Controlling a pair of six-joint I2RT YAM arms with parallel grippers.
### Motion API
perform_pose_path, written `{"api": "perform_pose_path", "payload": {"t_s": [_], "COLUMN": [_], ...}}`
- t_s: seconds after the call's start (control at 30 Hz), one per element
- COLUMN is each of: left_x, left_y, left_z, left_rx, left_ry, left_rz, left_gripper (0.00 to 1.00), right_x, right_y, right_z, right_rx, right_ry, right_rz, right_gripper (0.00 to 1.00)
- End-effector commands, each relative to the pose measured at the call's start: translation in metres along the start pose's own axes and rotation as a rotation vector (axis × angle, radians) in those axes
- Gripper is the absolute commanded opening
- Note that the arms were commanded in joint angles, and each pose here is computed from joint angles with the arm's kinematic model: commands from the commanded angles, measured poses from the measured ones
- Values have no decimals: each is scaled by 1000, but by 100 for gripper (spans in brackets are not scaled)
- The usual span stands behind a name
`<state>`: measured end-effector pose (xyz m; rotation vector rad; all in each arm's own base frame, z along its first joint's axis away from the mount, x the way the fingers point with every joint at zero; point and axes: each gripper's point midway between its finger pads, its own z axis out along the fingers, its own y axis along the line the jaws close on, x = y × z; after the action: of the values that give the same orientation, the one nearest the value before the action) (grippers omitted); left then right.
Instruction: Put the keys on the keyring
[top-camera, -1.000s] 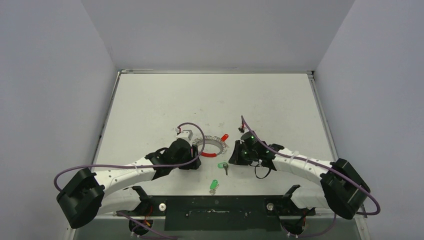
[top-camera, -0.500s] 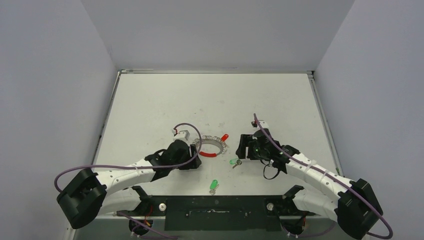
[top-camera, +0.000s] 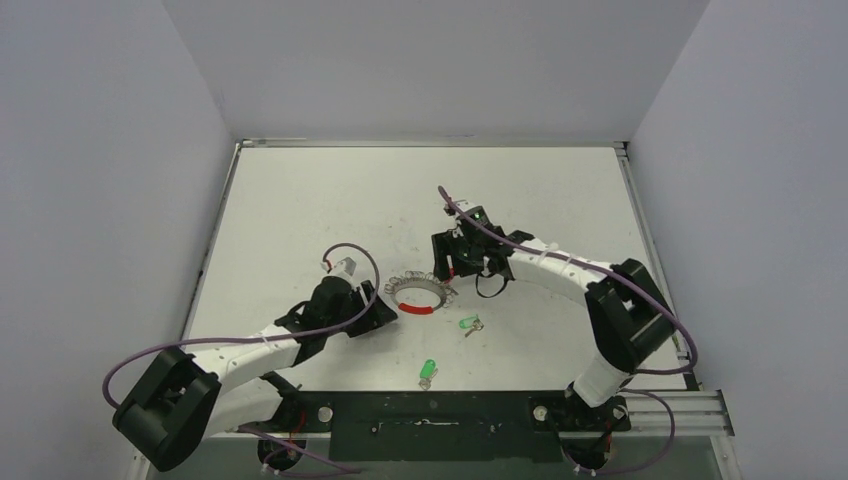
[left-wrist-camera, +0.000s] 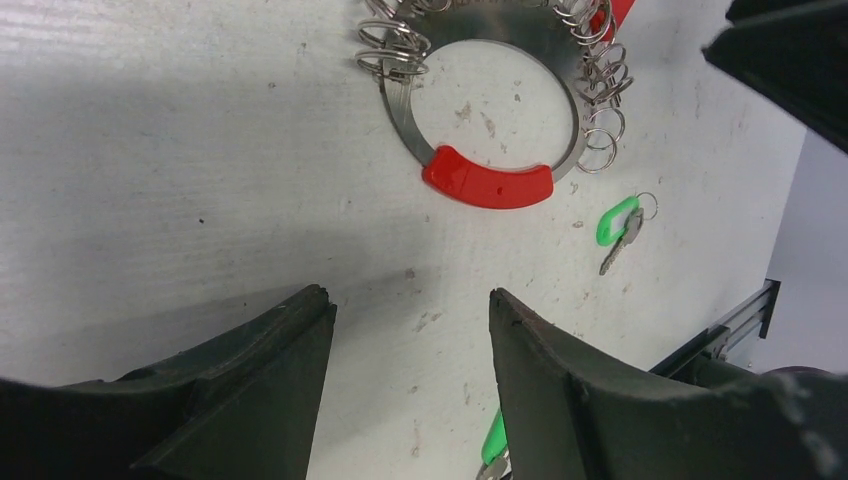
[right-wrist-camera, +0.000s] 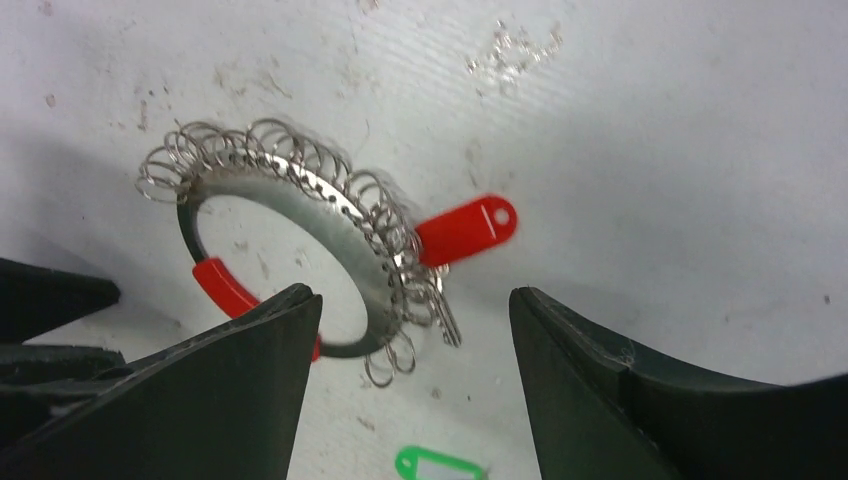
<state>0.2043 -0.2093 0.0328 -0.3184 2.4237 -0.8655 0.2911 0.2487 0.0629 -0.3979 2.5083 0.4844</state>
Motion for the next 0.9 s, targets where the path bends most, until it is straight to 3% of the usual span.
{"api": "perform_pose_path", "payload": {"t_s": [0.0,0.13,0.23,0.43,0.63,0.87], "left_x": [0,2,4,0,-4,0], "left_y": [-2,8,14,27,36,40], "left_z": [-8,-14,-17,-23,-27,-28], "left_rx": [38,14,-4,-86,-166,-202], "left_ry": [-11,-16,-16,-27,-9,27], "left_rz": [-37,-49,-64,-73,-29,-8], "left_gripper": [57,57,56,54,54,54], "right_x": [-29,-20,-3,44,61,46], "right_y": [19,27,39,74,119,98], "right_z": [25,51,61,43,16,5], "right_rx": [-67,-127,-203,-362,-522,-392], "right_ry": [1,74,144,219,168,106], "right_rz": [-98,-111,-84,45,143,71], "right_gripper": [70,68,58,44,47,52]}}
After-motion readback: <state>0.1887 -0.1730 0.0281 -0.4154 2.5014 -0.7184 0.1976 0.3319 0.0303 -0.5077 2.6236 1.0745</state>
